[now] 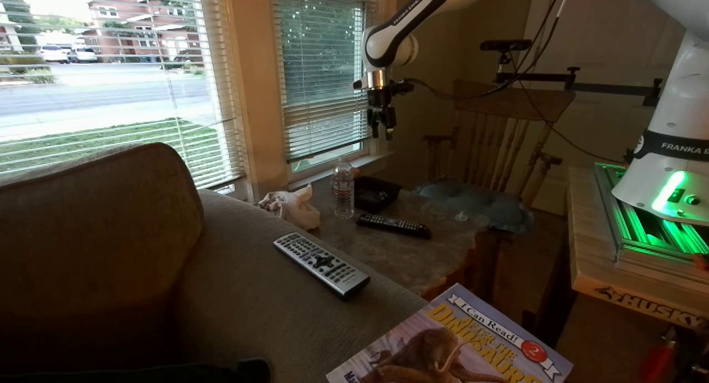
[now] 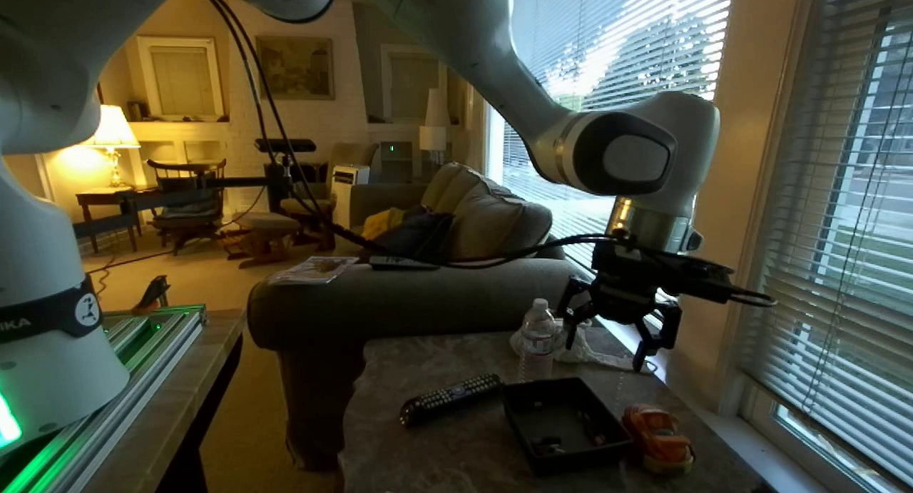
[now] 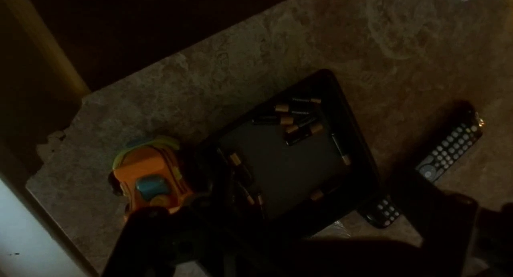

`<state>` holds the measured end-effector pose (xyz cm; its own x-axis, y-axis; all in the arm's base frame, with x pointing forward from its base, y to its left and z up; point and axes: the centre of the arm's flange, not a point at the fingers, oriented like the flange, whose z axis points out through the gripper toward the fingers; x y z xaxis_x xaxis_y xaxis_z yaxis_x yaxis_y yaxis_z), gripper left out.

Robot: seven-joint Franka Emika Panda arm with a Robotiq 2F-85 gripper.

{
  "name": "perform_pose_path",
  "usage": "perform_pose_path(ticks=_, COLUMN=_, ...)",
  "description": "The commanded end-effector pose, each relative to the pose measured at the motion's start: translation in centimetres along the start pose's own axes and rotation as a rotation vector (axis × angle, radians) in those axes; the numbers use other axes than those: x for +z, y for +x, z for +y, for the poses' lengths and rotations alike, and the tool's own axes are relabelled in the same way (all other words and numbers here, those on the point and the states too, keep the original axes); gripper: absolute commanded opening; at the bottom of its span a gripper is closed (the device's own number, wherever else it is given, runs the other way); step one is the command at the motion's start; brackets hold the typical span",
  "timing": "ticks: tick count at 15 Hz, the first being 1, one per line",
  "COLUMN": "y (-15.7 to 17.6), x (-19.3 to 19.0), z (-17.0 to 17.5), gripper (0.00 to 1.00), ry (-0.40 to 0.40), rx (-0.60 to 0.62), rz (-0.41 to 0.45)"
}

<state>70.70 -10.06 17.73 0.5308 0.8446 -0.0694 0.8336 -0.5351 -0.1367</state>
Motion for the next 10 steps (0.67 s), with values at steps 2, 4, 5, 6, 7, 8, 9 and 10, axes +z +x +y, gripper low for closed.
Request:
perform_pose_path(ticks=2, y=-0.6, x=0.7, z=2.0, gripper=1.0, ry=-0.126, rx=-0.06, rz=-0.003)
perform_pose_path(ticks=4, y=-0.7, x=0.9, z=3.3, gripper=1.0, ry=-0.135, rx=-0.053, rz=0.017)
perform_pose_path(ticks=5, y=-0.8, x=1.0, z=3.9, gripper=1.0, ry=-0.087, rx=-0.009, rz=0.039)
perform_pose_path(ticks=6, y=-1.0, x=0.7, z=2.1, gripper=1.0, ry=-0.109, rx=-0.023, rz=0.019)
perform_pose_path(ticks=7, y=-1.2, x=0.8, z=2.4, gripper=1.0, ry=-0.106, rx=-0.019, rz=0.021)
perform_pose_path(ticks=8, y=-1.4, x=1.0, z=2.6, gripper=1.0, ry=-0.105, rx=-0.015, rz=0.023)
perform_pose_path(ticks=9, y=-1.5, x=1.0, z=2.7, gripper=1.0, ry=-0.104, rx=-0.013, rz=0.023)
perform_pose_path(ticks=10, y=-1.6, x=1.0, z=2.8, gripper=1.0, ry=-0.104, rx=-0.012, rz=0.023)
